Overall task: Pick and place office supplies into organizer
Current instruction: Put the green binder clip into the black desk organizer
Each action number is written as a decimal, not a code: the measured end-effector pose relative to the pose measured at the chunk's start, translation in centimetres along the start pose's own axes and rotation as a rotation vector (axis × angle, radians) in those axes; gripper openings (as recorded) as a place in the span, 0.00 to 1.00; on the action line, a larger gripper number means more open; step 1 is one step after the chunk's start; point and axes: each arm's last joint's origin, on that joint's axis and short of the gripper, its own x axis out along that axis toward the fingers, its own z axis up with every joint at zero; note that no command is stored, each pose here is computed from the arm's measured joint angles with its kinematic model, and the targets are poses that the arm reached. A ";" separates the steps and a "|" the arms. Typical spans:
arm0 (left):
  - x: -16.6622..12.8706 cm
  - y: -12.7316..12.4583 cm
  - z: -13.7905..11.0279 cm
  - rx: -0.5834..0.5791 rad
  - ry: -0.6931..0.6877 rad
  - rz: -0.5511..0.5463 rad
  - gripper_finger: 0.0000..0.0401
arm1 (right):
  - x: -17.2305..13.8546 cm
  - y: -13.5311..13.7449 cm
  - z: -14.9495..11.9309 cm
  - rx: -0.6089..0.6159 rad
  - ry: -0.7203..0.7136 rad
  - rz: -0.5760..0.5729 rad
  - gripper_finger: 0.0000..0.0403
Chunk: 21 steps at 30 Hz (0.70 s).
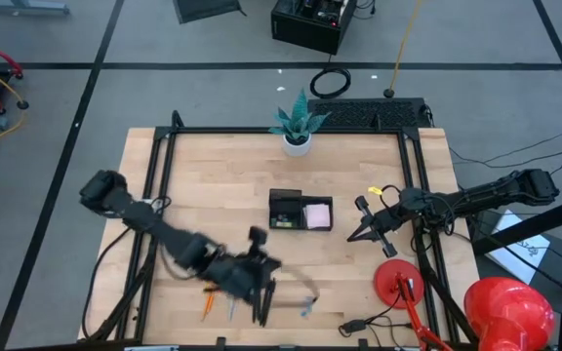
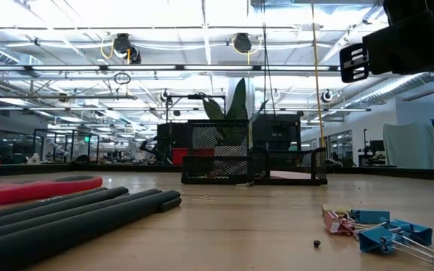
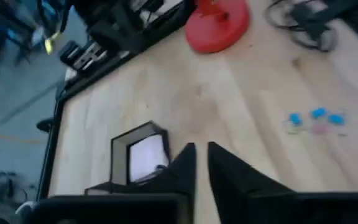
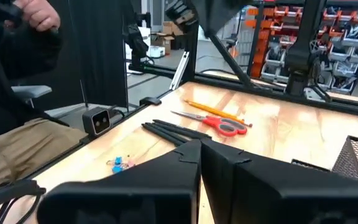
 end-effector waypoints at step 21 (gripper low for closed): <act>-1.8 5.5 -16.5 -0.058 -0.561 0.126 0.01 | -0.2 0.0 1.0 -0.162 -0.093 -0.020 0.01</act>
